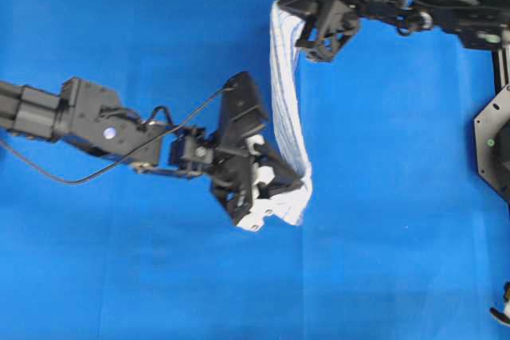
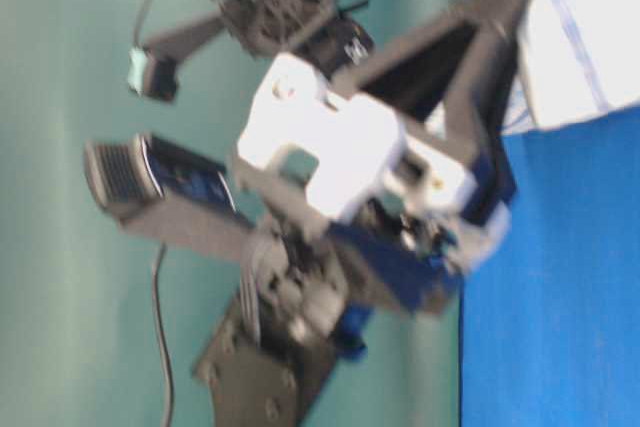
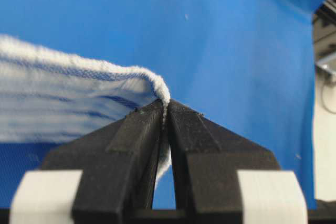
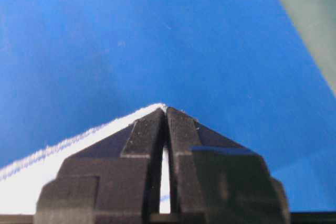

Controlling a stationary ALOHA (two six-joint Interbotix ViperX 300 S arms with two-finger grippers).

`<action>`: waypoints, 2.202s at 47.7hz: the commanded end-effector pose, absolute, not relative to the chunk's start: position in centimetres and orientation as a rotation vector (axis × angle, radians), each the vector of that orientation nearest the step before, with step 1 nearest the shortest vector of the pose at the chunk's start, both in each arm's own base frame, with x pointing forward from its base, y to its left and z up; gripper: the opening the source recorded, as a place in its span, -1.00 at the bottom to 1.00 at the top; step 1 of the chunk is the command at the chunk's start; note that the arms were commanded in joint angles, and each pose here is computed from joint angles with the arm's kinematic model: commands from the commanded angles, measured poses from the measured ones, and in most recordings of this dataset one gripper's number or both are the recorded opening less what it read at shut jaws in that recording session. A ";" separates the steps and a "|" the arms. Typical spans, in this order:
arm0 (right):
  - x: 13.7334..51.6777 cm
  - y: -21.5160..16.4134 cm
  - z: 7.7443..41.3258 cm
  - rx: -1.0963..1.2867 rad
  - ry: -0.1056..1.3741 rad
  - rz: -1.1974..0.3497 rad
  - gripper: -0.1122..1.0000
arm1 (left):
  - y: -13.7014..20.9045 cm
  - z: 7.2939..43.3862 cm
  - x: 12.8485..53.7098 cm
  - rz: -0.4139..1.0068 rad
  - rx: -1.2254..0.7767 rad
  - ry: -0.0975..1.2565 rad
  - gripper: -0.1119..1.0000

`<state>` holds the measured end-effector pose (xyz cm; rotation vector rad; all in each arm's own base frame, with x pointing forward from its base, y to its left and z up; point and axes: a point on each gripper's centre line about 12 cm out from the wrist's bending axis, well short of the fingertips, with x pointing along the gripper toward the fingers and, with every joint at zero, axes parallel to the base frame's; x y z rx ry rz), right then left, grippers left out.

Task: Fold the blue towel.
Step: 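Rotate the held strip vertical, left gripper swinging it toward the near side, then open both grippers and move them away from the strip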

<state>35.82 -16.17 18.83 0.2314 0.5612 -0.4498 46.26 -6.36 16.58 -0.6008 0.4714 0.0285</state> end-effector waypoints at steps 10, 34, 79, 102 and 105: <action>39.7 -17.9 18.6 0.209 0.588 -0.429 -0.73 | -7.4 17.8 42.8 0.000 -0.700 0.403 -0.73; 41.0 -18.4 17.7 0.166 0.618 -0.412 -0.73 | -7.6 16.7 39.7 0.014 -0.745 0.418 -0.73; 39.4 -17.7 19.9 0.114 0.580 -0.403 0.83 | -6.5 18.5 32.4 0.046 -0.766 0.520 0.59; 32.8 -14.7 19.2 0.174 0.607 -0.419 0.83 | 0.4 18.9 31.4 0.146 -0.439 0.507 0.59; 31.9 -14.2 19.0 0.185 0.610 -0.420 0.83 | 1.0 18.9 31.4 0.155 -0.404 0.513 0.59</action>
